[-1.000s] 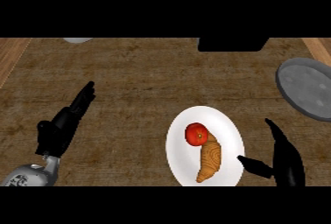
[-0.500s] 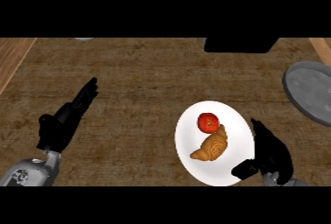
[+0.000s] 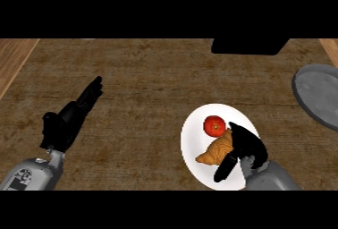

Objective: Pick the croissant from the plate and place it in the pan

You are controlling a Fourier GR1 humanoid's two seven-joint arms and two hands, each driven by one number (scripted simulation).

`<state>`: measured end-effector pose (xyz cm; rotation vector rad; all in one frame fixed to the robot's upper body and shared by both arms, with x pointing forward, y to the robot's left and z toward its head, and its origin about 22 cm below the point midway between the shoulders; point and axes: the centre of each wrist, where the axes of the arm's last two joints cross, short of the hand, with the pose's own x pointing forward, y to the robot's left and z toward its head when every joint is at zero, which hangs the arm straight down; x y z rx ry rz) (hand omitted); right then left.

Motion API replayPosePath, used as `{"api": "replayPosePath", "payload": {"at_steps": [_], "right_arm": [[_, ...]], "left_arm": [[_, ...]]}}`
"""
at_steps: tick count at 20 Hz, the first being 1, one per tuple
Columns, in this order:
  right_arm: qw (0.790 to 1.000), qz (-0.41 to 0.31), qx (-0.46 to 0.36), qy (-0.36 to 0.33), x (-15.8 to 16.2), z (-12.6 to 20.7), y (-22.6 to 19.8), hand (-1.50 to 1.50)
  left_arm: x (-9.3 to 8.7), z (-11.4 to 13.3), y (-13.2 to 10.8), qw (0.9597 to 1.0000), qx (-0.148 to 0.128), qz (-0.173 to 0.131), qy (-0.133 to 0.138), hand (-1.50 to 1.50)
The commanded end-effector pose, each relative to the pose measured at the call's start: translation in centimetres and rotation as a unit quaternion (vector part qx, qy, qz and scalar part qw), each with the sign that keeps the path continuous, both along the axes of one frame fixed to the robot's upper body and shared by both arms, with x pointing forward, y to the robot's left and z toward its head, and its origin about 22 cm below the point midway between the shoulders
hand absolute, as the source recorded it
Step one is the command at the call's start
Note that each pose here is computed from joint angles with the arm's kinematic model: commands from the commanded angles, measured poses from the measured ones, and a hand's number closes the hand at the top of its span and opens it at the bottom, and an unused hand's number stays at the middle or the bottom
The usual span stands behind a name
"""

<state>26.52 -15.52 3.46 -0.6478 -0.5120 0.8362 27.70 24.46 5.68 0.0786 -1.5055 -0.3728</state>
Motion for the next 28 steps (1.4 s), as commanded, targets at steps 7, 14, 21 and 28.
{"api": "replayPosePath", "payload": {"at_steps": [7, 14, 21, 28], "right_arm": [[0.985, -0.025, -0.115, 0.126, 2.3, -1.4, 3.3, -1.5], [0.981, -0.012, -0.139, 0.138, 2.4, -2.5, 4.9, -1.5], [0.978, -0.033, -0.148, 0.141, 1.9, -3.6, 4.6, -1.5], [0.978, -0.017, -0.136, 0.158, 1.1, -4.6, 5.7, -1.5]], "left_arm": [[0.0, 0.5, 0.8, 1.0, 0.003, 0.007, 0.002, 0.0], [-0.5, -0.6, 1.0, 0.9999, 0.001, 0.015, 0.002, 0.0], [0.2, 0.0, 1.0, 0.9999, -0.002, 0.011, 0.012, 0.0], [0.8, 0.9, 1.5, 0.9999, 0.003, 0.015, 0.003, 0.0]]}}
